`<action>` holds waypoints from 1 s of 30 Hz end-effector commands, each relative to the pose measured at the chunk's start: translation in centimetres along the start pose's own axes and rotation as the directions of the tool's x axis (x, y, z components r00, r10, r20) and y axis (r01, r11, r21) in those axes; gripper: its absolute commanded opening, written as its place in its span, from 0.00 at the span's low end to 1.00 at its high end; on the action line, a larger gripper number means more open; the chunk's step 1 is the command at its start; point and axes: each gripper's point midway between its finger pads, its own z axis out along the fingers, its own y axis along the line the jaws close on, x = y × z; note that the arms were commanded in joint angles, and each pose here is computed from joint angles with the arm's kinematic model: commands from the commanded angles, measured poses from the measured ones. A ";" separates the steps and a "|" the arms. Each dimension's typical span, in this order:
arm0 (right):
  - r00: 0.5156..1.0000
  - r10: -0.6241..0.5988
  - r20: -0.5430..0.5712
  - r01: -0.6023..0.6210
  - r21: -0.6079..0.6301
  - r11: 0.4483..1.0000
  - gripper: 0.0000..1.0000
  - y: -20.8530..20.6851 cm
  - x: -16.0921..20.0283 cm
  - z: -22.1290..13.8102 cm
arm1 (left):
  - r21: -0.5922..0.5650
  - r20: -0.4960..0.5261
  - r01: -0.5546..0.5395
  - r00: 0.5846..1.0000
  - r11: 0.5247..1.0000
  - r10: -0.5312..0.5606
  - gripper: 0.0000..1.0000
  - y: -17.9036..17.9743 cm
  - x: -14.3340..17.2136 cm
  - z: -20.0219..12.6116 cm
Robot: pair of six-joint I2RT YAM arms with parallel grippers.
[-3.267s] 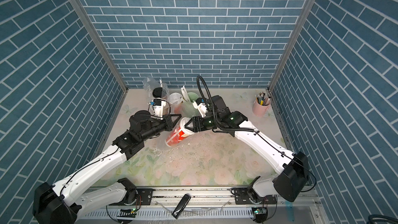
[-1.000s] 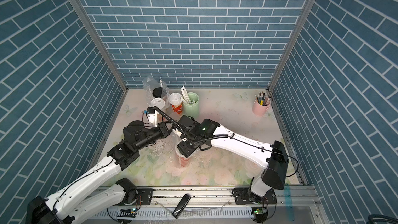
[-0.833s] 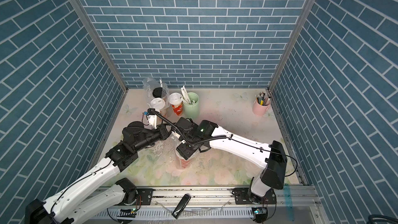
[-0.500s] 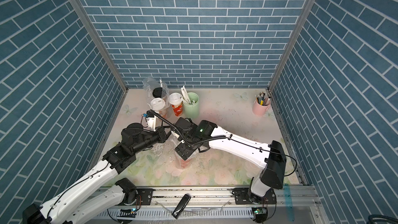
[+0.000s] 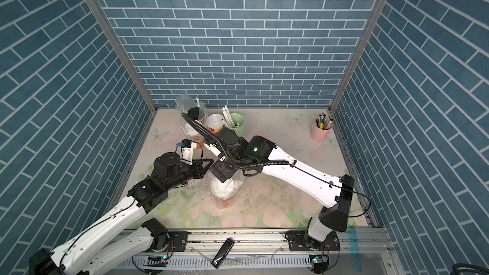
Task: Pack milk tea into plastic carrier bags
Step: Place the milk tea cup in the plastic carrier bag, then pick up the milk tea cup at the center of the board.
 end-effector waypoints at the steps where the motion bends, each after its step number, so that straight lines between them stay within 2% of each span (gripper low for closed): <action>1: 0.998 0.044 0.054 -0.046 0.042 0.998 0.86 -4.3 -2.7 0.7 | -0.093 0.007 -0.034 0.999 0.995 0.035 0.00 2.2 0.2 -0.4; 4: 0.993 0.066 0.098 -0.073 0.065 0.995 0.86 -7.1 -5.5 1.5 | -0.121 0.005 -0.030 1.000 0.992 0.031 0.00 3.0 0.3 -0.4; 9: 0.994 0.064 0.088 -0.073 0.107 0.992 0.87 -10.8 -8.8 4.3 | -0.148 0.005 -0.007 1.000 0.989 0.007 0.00 4.1 0.5 -0.2; 13: 0.993 0.059 0.104 -0.068 0.090 0.994 0.87 -12.4 -11.1 6.1 | -0.163 0.007 -0.009 1.000 0.987 0.011 0.00 4.4 0.5 -0.3; 21: 0.984 0.025 0.176 -0.052 0.148 0.988 0.87 -15.9 -13.4 10.8 | -0.185 0.000 -0.018 1.000 0.983 0.019 0.00 5.2 1.3 -1.1; 30: 0.972 -0.028 0.234 -0.005 0.142 0.990 0.91 -16.5 -14.8 14.9 | -0.141 0.044 -0.055 0.997 0.989 0.062 0.00 4.5 1.0 -2.0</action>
